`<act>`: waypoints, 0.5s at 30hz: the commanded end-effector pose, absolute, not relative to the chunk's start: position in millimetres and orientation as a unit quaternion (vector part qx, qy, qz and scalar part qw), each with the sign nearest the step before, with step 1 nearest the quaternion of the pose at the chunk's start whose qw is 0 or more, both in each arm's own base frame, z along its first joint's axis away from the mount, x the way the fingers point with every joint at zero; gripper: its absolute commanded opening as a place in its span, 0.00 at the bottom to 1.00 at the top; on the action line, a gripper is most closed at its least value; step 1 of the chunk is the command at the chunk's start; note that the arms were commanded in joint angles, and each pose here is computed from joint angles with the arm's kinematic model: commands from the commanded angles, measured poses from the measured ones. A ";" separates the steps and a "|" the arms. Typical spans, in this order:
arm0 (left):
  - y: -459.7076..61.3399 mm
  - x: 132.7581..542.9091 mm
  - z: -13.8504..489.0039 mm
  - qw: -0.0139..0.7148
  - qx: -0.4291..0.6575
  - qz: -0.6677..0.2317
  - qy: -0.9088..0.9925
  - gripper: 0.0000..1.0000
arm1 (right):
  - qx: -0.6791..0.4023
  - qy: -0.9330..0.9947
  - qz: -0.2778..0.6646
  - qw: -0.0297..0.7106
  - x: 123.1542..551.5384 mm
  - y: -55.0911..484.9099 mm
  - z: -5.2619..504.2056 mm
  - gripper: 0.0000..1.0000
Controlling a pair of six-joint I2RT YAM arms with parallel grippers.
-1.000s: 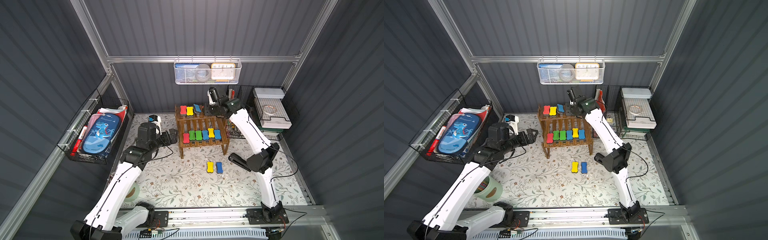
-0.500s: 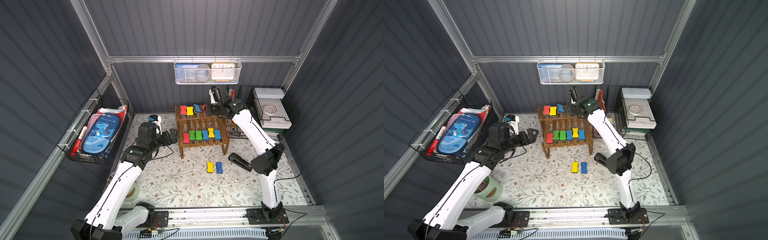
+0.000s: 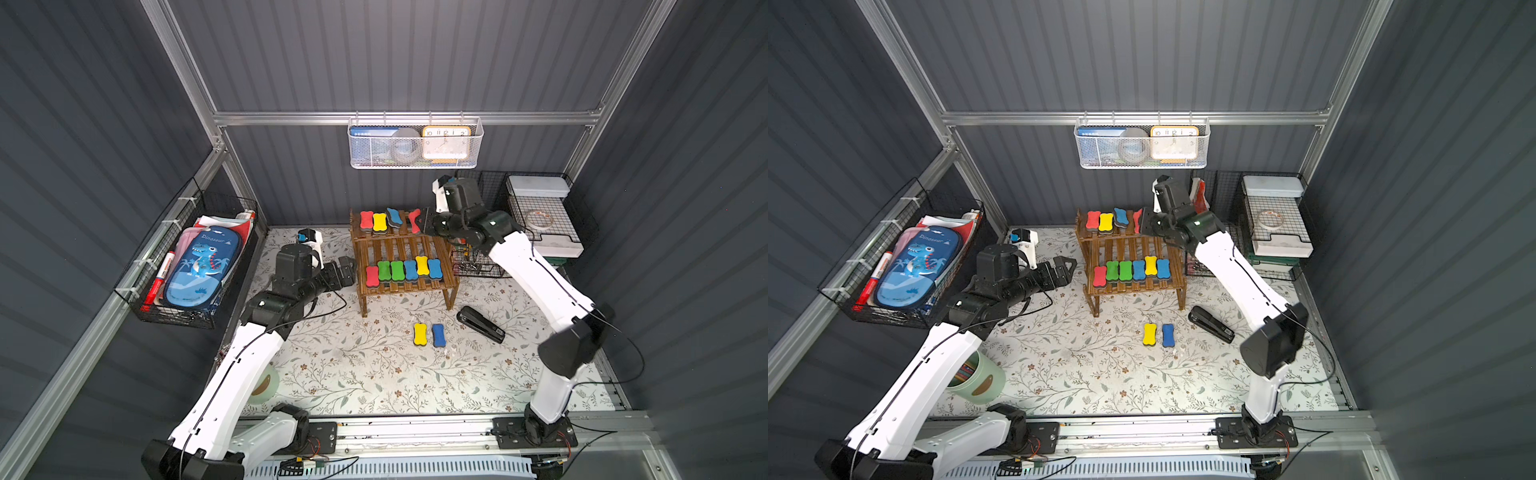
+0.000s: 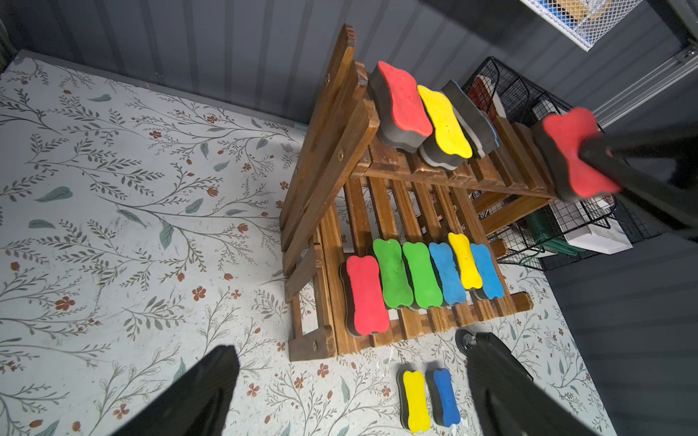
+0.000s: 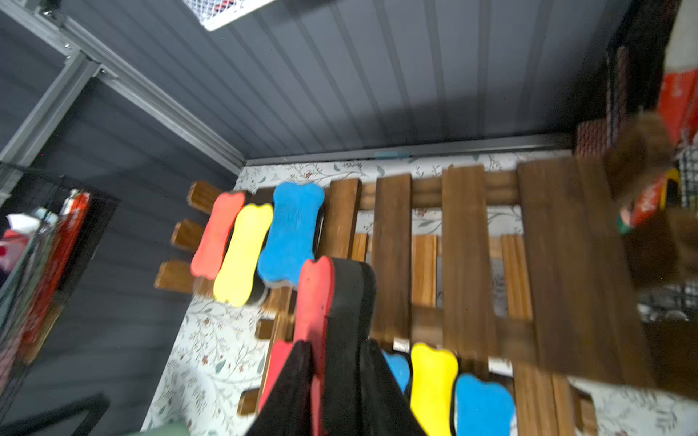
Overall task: Remove the whiteboard erasers from the shelf
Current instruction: Pick up the whiteboard eraser from the shelf, then place the whiteboard eraser at the center of the board.
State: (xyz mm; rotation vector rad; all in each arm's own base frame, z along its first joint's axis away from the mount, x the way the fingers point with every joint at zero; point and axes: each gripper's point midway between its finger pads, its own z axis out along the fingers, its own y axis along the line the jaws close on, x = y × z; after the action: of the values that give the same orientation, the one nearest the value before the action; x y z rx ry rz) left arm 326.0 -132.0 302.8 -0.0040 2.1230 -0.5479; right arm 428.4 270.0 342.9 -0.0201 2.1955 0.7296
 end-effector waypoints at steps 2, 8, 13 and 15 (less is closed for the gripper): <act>-132.0 322.2 322.8 0.475 0.006 -0.229 0.850 0.99 | 0.022 0.834 0.382 0.397 378.6 269.1 356.2 0.00; -133.3 320.3 330.0 0.479 0.012 -0.234 0.846 0.99 | 0.051 0.843 0.410 0.345 307.2 255.3 304.1 0.00; -132.9 316.8 331.0 0.482 0.014 -0.237 0.844 0.99 | 0.049 0.863 0.419 0.277 258.8 260.7 249.9 0.00; -133.7 316.5 330.7 0.481 0.014 -0.240 0.843 0.99 | 0.069 0.873 0.419 0.241 247.7 260.0 219.2 0.00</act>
State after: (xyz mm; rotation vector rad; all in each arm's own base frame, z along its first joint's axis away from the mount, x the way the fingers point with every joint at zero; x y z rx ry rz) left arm 322.0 -131.1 316.8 0.0004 2.0899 -0.5592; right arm 258.1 255.4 240.4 0.1089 2.3402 1.0717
